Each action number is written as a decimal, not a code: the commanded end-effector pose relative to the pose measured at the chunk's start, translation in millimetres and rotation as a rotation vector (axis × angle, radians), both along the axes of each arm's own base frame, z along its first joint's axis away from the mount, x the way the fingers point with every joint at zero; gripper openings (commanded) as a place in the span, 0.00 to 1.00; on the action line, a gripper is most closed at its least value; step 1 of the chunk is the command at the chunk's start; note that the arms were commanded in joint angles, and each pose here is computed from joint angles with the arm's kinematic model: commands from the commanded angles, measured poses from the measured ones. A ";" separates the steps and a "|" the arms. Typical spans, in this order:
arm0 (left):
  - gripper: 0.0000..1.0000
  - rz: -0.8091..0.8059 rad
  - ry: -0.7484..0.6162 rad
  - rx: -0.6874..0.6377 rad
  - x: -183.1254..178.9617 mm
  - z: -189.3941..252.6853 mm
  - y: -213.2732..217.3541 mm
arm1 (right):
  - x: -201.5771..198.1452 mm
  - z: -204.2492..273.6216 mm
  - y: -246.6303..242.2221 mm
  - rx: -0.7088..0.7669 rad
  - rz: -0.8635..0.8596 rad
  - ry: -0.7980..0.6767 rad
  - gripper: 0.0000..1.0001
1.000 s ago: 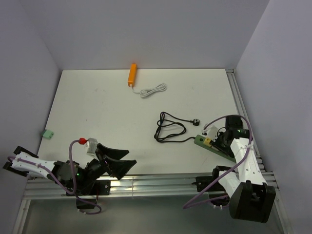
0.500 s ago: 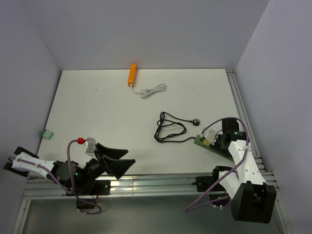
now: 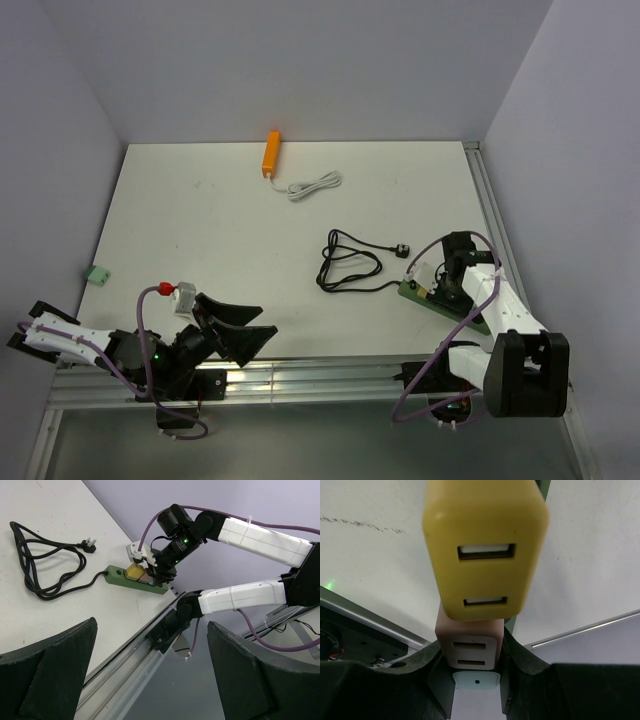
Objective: Insert the plug
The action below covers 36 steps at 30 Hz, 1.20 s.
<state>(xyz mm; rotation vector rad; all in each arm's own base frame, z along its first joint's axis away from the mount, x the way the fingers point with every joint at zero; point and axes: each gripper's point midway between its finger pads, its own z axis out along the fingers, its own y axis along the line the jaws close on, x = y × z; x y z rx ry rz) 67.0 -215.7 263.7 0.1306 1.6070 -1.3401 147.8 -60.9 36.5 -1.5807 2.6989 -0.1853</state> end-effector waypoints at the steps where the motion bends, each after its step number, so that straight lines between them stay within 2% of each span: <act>1: 0.97 0.013 0.005 -0.016 2.3 3.3 1.5 | 10.8 -19.7 5.0 0.027 0.143 -0.006 0.00; 3: 0.97 0.008 0.009 -0.021 1.6 3.8 1.6 | 5.9 -20.7 2.2 0.007 0.147 0.015 0.00; 9: 0.96 -0.005 0.024 -0.032 -0.6 6.9 0.6 | 15.2 -15.4 16.1 0.082 0.106 -0.057 0.00; 12: 0.96 -0.009 0.022 -0.003 -1.7 -0.4 -1.1 | 27.5 -5.5 15.0 0.080 0.061 -0.161 0.00; 14: 0.97 -0.005 0.033 -0.006 -1.0 1.2 -0.4 | 30.5 3.0 13.7 0.079 0.039 -0.216 0.16; 16: 0.97 -0.005 0.046 -0.007 -0.9 3.2 0.6 | 27.1 10.0 7.3 0.055 0.026 -0.245 0.39; 17: 0.97 -0.008 0.047 -0.006 -1.4 2.8 0.5 | 25.3 11.2 5.3 0.045 0.035 -0.248 0.46; 18: 0.97 -0.012 0.053 -0.011 -2.0 3.8 0.4 | 23.7 14.0 4.6 0.042 0.034 -0.254 0.62; 19: 0.97 -0.013 0.063 -0.009 -2.6 2.0 -0.5 | 24.7 20.2 3.6 0.042 0.028 -0.283 0.88; 20: 0.97 -0.019 0.067 -0.004 -3.9 0.6 -1.9 | 25.2 23.7 4.9 0.053 0.027 -0.299 0.97; 21: 0.97 -0.021 0.073 0.001 -4.5 -0.6 -2.5 | 24.4 26.3 4.4 0.054 0.025 -0.308 1.00; 27: 0.97 -0.034 0.139 0.044 -9.2 -4.3 -5.2 | 25.1 56.0 5.7 0.052 0.025 -0.399 1.00; 32: 0.97 0.012 0.252 0.066 -5.0 -9.9 1.8 | 48.2 104.6 14.6 0.087 -0.030 -0.603 1.00; 36: 0.97 0.074 0.297 0.094 2.8 3.0 10.8 | 79.2 169.0 33.9 0.149 -0.071 -0.814 1.00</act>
